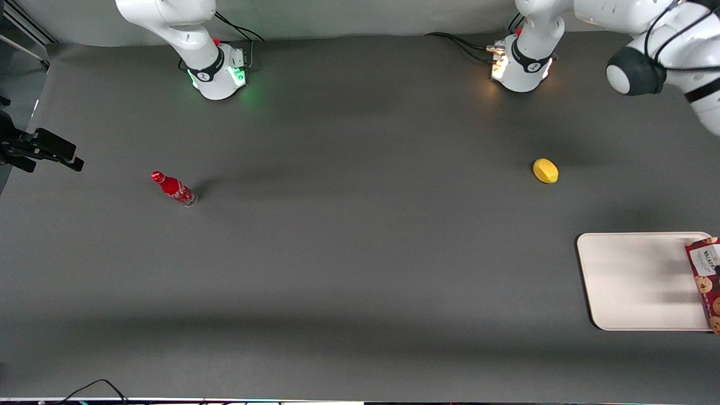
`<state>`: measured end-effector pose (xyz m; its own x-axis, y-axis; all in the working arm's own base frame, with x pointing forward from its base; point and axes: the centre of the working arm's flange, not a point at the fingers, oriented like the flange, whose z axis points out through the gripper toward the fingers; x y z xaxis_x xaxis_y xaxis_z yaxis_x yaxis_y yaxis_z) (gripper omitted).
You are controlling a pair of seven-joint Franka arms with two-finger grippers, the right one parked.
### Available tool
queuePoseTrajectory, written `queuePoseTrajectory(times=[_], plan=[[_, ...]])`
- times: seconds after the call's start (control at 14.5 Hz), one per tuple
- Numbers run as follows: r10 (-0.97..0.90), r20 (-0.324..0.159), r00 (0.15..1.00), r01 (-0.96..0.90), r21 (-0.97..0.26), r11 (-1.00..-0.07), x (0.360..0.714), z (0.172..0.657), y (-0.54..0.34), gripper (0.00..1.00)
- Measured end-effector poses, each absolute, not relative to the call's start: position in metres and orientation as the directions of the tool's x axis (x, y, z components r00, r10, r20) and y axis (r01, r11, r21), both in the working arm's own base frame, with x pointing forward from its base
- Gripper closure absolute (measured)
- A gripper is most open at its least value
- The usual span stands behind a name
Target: Place red cookie box on tray
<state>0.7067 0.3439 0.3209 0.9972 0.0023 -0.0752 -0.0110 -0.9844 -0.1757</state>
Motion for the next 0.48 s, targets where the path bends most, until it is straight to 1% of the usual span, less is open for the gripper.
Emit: queuePoseTrajectory(times=[0.07, 0.28, 0.34, 0.48], plan=[[0.002, -0.087, 0.996, -0.012, -0.167, -0.986, 0.703, 0.354, 0.337, 0.00], [-0.017, -0.127, 0.992, -0.032, -0.117, -0.993, 0.679, 0.471, 0.293, 0.00], [-0.031, -0.145, 0.989, -0.043, -0.081, -0.996, 0.667, 0.504, 0.274, 0.00], [-0.070, -0.201, 0.977, -0.070, 0.010, -0.998, 0.636, 0.566, 0.227, 0.00]])
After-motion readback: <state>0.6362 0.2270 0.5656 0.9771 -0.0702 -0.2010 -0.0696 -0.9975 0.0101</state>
